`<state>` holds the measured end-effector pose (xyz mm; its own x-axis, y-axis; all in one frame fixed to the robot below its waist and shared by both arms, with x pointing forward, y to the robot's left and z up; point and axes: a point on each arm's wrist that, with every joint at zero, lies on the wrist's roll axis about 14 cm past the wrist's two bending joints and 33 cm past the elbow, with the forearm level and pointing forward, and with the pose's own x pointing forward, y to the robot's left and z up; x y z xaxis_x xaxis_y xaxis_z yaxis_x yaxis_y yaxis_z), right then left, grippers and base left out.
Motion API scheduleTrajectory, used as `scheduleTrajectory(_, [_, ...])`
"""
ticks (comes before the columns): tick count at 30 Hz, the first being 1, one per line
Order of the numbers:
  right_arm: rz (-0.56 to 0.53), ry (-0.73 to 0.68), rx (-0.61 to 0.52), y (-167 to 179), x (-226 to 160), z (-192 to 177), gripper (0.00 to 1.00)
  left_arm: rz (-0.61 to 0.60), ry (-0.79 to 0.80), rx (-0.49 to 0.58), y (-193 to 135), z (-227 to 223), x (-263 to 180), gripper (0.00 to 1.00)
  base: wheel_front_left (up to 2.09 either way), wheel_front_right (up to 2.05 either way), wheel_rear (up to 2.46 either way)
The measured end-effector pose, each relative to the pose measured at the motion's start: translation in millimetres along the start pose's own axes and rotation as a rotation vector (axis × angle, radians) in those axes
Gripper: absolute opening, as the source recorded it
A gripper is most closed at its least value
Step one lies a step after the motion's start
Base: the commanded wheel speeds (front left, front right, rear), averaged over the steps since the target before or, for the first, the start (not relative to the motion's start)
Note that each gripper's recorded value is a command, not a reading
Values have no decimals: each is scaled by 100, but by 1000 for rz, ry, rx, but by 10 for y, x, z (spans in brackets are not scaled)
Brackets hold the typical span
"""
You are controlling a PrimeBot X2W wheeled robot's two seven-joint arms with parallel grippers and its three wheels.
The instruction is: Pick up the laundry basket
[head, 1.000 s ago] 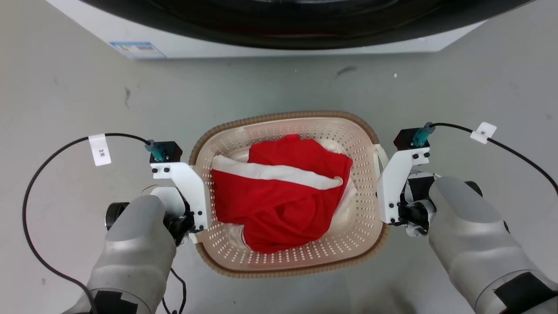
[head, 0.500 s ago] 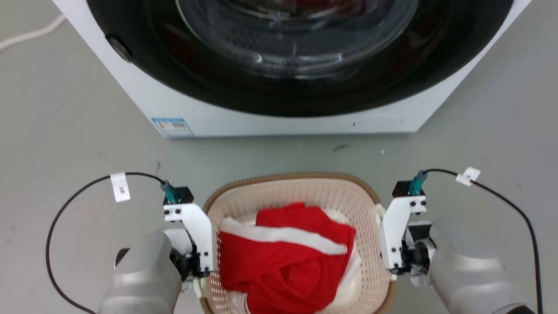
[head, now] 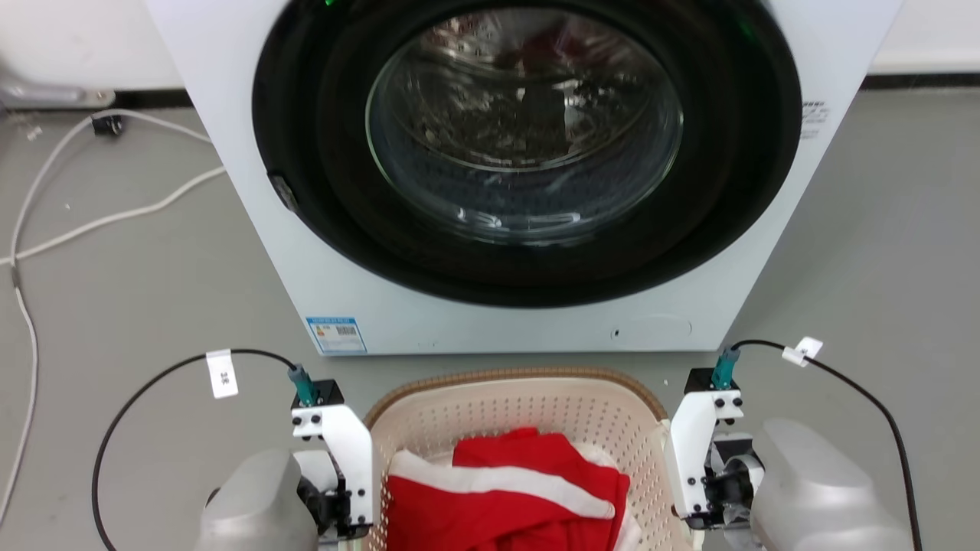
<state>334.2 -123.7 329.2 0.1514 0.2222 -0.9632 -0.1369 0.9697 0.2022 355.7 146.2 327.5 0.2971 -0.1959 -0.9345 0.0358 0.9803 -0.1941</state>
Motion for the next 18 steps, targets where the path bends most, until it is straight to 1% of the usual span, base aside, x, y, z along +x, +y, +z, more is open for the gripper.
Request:
scheduleTrajectory(8, [-6,-25,-10,47,-149,-125,0,-6,-18,-5,-20,-128,-183,0,0,0,0])
scheduleTrajectory(18, [-7,-28,1,52,-170,-305,0,-18,-17,-9,-56,-302,-242,0,0,0,0])
